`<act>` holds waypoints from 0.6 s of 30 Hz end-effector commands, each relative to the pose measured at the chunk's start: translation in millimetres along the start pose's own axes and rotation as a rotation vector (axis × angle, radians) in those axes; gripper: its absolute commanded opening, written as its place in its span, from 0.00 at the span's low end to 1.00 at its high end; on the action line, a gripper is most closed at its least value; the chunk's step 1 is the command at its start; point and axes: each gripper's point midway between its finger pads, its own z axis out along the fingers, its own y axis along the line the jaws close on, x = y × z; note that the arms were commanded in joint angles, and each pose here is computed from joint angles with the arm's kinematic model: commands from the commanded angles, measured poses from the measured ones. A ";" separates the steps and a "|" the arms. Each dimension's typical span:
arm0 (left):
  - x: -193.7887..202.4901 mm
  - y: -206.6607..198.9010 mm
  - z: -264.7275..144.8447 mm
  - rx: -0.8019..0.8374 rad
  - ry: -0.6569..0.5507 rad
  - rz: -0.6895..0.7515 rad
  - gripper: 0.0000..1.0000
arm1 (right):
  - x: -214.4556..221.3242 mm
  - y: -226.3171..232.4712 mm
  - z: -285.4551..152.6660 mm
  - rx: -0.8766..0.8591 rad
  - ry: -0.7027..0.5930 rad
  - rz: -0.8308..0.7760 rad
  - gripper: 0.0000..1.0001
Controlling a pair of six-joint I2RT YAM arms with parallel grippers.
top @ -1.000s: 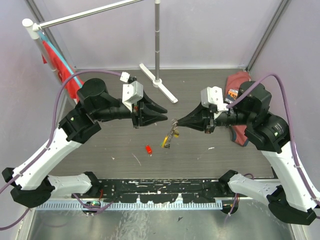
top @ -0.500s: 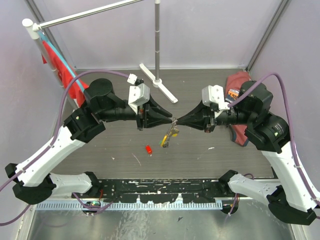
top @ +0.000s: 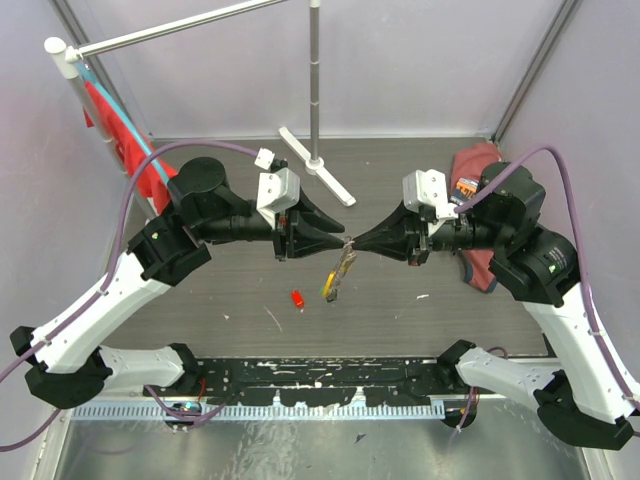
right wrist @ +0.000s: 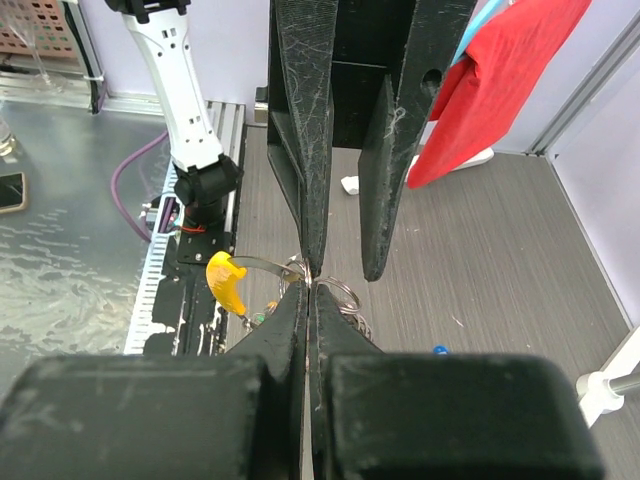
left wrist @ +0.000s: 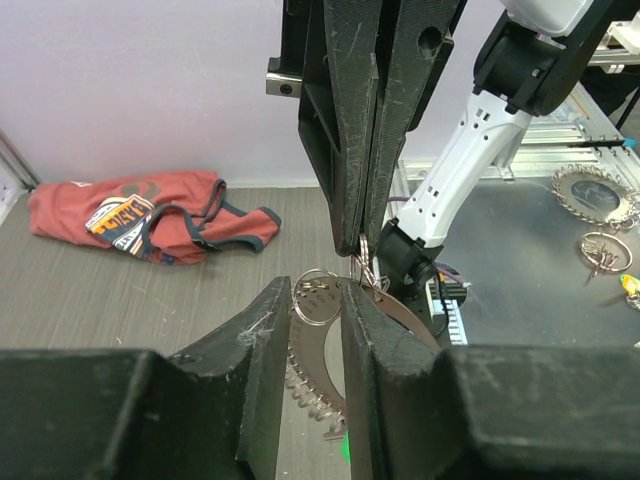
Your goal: Put the keys on the keyring
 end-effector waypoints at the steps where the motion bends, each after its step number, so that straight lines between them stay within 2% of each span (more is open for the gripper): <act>1: -15.9 -7.7 -5.3 0.015 -0.028 0.027 0.36 | -19.5 -4.4 -3.8 0.038 -0.052 -0.067 0.01; 18: -14.7 -6.0 -8.9 -0.007 -0.023 0.038 0.37 | -19.6 -4.4 -4.4 0.042 -0.051 -0.064 0.00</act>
